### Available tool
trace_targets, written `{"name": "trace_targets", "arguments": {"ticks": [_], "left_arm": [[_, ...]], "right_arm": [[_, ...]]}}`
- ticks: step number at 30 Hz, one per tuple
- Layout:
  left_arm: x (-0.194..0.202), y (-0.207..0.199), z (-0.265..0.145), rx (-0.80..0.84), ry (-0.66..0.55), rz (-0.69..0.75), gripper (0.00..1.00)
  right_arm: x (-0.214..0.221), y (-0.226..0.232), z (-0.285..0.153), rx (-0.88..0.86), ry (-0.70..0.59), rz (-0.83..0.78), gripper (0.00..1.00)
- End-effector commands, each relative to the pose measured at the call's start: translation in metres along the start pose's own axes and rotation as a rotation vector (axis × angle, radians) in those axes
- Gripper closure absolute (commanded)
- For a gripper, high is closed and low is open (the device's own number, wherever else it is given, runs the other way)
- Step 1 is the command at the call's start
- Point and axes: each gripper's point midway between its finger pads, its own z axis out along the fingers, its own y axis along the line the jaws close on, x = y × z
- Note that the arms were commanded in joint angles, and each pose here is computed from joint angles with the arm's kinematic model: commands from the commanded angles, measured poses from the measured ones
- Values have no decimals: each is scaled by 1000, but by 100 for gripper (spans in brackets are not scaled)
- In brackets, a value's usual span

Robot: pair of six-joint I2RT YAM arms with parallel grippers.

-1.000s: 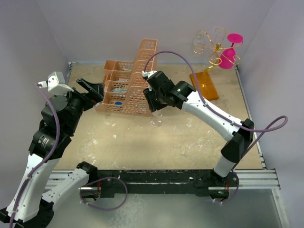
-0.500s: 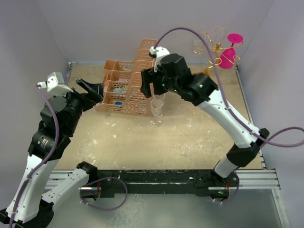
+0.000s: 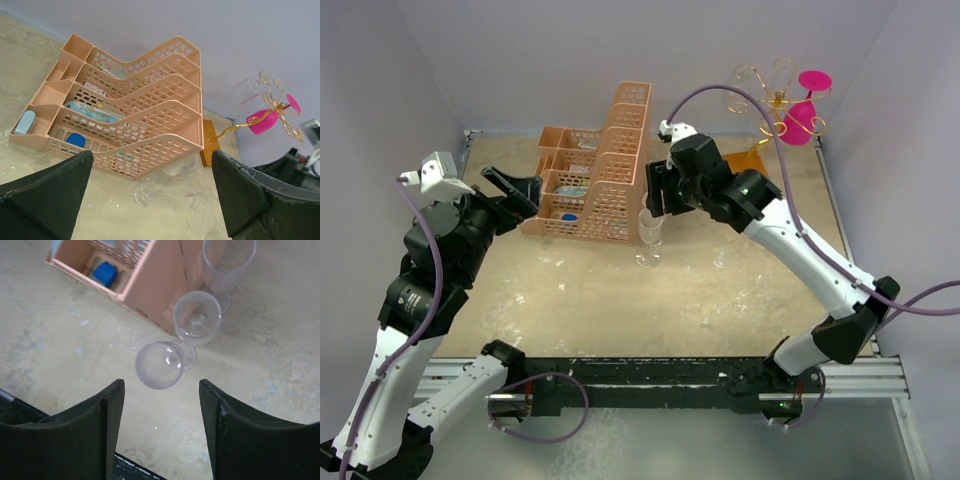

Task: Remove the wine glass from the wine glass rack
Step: Place the wine glass at the center of the board.

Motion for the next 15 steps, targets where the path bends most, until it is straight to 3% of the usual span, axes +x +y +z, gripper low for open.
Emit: {"name": "trace_targets", "arguments": {"ticks": [1, 15], "left_arm": [[-10, -9, -2, 38, -21, 2, 1], [-4, -7, 2, 24, 2, 19, 1]], "right_arm": [[5, -14, 16, 70, 11, 13, 38], [40, -19, 64, 95, 125, -71, 60]]}}
